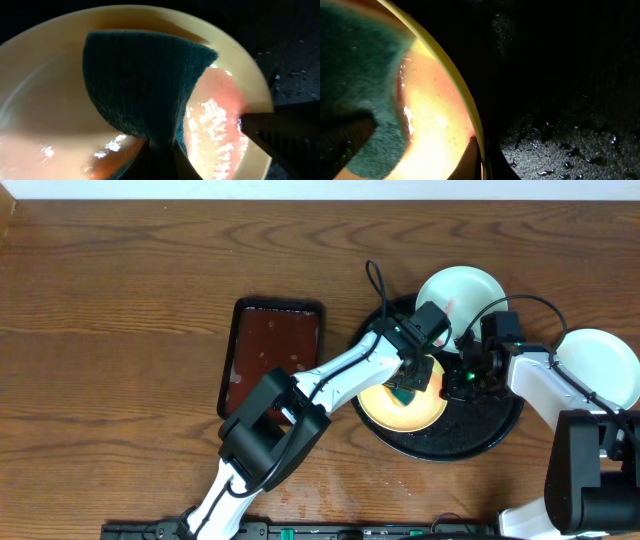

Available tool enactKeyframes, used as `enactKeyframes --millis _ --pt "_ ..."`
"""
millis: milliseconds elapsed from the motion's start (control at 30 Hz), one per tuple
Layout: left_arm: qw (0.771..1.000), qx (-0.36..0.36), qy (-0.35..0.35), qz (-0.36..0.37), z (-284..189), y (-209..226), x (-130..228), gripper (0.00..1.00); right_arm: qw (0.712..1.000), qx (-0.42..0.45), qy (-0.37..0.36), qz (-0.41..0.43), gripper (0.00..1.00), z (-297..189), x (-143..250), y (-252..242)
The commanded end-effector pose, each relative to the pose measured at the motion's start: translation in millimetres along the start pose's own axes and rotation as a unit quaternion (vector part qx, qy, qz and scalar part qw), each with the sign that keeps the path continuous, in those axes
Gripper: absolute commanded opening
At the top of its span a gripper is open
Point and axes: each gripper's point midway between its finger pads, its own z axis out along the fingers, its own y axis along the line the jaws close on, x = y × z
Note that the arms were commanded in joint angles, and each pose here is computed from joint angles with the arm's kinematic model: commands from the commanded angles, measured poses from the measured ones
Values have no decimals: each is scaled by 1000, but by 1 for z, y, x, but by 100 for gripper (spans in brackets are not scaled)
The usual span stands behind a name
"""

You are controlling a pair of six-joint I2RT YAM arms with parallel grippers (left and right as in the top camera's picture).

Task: Clean dirty plates on tray and stack at the side
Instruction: 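Scrub the yellow plate with the sponge while right gripper holds its rim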

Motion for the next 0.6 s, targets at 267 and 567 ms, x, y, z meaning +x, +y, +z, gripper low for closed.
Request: enactKeyframes --millis 267,567 --pt "981 -193 -32 -1 0 105 -22 7 999 52 15 9 1 10 7 -21" --pt "968 -247 25 -40 -30 135 -3 7 999 52 13 8 1 10 6 -21"
